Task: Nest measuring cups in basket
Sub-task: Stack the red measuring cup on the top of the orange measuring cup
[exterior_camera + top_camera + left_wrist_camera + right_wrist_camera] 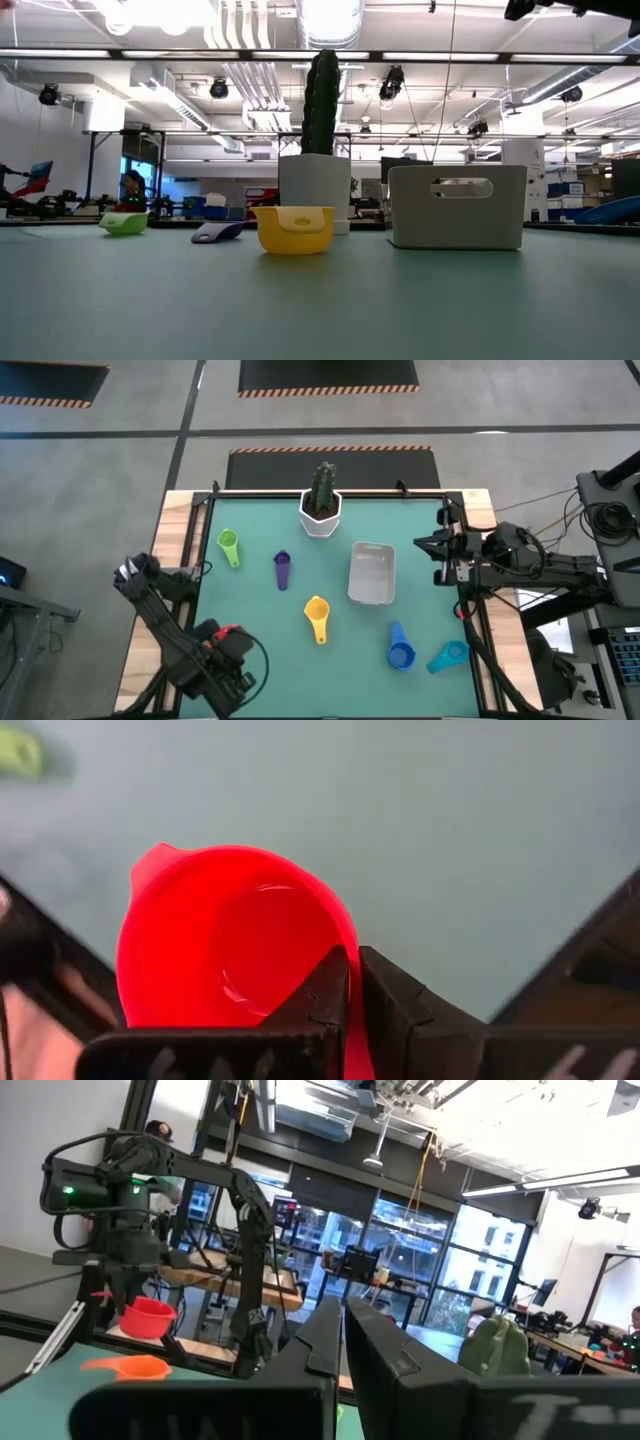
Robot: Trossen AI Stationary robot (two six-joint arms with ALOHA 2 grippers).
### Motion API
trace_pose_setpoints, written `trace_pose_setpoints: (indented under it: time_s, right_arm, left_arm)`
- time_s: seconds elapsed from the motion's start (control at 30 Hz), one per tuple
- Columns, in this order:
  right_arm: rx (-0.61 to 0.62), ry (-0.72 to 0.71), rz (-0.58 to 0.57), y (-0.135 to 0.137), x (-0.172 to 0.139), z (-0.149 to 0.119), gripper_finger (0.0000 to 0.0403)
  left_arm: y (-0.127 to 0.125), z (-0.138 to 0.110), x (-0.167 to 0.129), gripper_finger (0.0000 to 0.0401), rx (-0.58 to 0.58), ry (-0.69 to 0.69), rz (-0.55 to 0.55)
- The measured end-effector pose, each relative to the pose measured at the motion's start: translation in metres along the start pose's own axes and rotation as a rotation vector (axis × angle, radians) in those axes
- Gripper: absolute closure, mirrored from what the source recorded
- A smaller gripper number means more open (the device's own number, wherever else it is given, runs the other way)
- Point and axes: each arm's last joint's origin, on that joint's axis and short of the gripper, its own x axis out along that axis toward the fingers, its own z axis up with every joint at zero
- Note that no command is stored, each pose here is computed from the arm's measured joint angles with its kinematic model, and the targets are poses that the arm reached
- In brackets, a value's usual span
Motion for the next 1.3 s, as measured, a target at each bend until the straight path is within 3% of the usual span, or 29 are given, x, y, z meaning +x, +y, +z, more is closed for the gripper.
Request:
trace_pose_setpoints:
  time_s: [0.23, 0.37, 0.47, 0.63, 0.93, 1.3]
  right_arm:
    - [-0.027, -0.001, 0.000, 0.000, 0.000, 0.000, 0.0394]
    - [-0.042, -0.008, -0.002, 0.000, 0.000, 0.001, 0.0394]
    - [-0.050, -0.014, -0.004, 0.000, 0.000, 0.002, 0.0394]
    - [-0.058, -0.019, -0.006, 0.000, 0.000, 0.002, 0.0394]
    - [-0.052, -0.021, -0.007, -0.001, 0.000, 0.002, 0.0394]
    - [-0.033, -0.006, -0.002, 0.000, 0.000, 0.001, 0.0394]
  left_arm:
    - [0.002, -0.034, 0.000, 0.0399, -0.226, 0.030, 0.012]
    - [0.006, -0.044, 0.016, 0.0399, -0.389, 0.005, 0.081]
    - [0.010, -0.046, 0.028, 0.0399, -0.433, -0.015, 0.126]
    - [0.013, -0.048, 0.043, 0.0399, -0.409, -0.029, 0.167]
    - [0.011, -0.055, 0.073, 0.0399, -0.294, -0.012, 0.144]
    - [0.015, -0.057, 0.087, 0.0397, -0.245, -0.023, 0.159]
